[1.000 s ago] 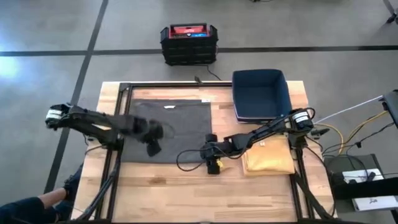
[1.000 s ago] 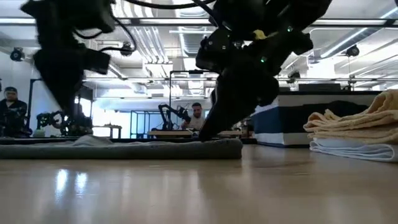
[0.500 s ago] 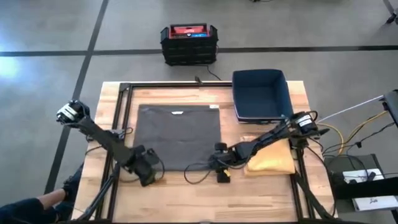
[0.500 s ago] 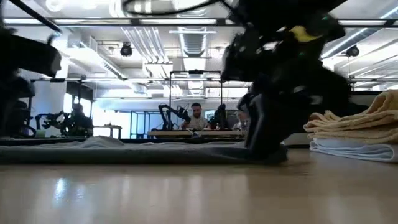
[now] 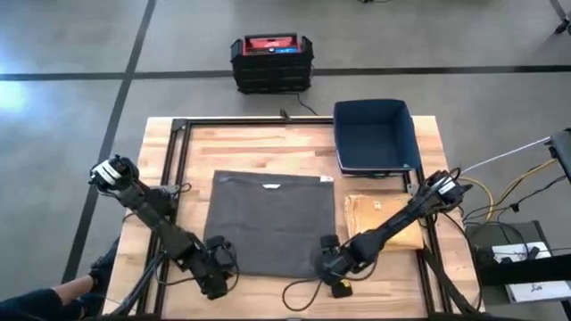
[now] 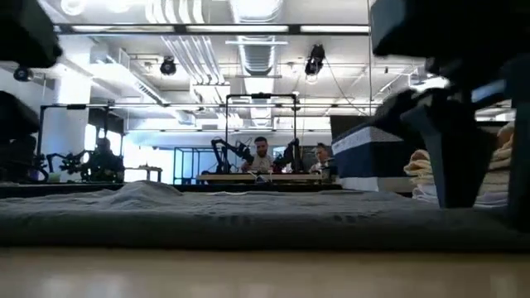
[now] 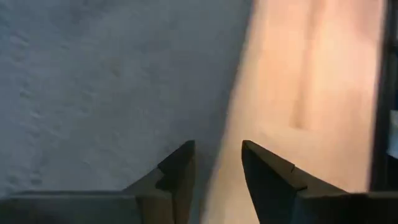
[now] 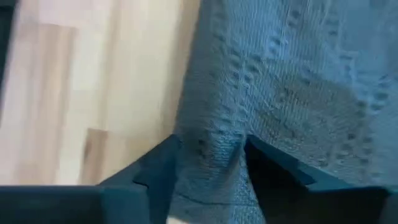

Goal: Fold towel
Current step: Fold the gray towel

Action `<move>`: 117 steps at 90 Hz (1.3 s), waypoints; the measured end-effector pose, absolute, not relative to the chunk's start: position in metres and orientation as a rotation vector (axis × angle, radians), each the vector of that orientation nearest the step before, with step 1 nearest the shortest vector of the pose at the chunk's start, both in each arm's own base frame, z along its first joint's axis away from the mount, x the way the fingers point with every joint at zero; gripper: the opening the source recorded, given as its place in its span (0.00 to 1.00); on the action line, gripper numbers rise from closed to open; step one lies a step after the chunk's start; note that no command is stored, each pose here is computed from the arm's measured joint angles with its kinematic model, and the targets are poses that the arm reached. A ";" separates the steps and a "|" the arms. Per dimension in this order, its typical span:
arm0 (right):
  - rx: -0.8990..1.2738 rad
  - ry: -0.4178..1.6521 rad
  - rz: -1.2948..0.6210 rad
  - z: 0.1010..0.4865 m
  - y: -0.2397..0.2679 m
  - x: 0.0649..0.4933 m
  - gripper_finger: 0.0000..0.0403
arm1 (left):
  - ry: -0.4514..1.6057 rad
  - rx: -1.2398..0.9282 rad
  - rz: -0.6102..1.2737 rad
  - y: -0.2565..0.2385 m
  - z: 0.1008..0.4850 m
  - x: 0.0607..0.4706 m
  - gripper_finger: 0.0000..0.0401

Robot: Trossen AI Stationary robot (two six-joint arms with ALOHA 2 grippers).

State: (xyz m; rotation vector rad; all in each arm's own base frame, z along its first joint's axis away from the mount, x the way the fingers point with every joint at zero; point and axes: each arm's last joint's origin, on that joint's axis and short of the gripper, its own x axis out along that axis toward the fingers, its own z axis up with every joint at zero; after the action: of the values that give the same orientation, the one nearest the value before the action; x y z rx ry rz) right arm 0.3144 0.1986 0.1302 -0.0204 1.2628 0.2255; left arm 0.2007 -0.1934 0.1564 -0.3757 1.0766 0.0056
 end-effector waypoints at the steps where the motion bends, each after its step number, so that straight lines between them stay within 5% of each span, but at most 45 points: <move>1: -0.022 1.267 0.226 0.132 0.199 0.315 0.47 | 1.075 -0.373 0.004 -0.193 0.157 0.201 0.33; 15: -0.033 1.318 0.196 0.156 0.201 0.320 0.60 | 1.077 -0.300 -0.078 -0.190 0.164 0.210 0.45; 35: -0.036 1.028 0.110 0.153 0.212 0.336 0.66 | 1.178 -0.364 -0.034 -0.193 0.168 0.204 0.50; 59: 0.031 1.111 0.092 0.110 0.221 0.329 0.60 | 1.284 -0.489 0.020 -0.232 0.148 0.168 0.40; 83: 0.017 1.124 0.164 0.121 0.242 0.315 0.52 | 1.207 -0.571 -0.017 -0.260 0.166 0.172 0.30; 97: -0.037 1.040 0.207 0.147 0.245 0.326 0.50 | 1.024 -0.387 0.022 -0.249 0.220 0.197 0.24; 117: -0.121 0.942 0.024 0.155 0.212 0.352 0.48 | 0.909 -0.007 0.453 -0.171 0.264 0.231 0.14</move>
State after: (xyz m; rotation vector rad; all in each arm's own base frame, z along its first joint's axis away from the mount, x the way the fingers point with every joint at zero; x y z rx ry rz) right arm 0.3518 0.2125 0.1547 -0.1212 0.9423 0.0239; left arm 0.2306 -0.1713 0.2640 -0.0067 0.9087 0.4533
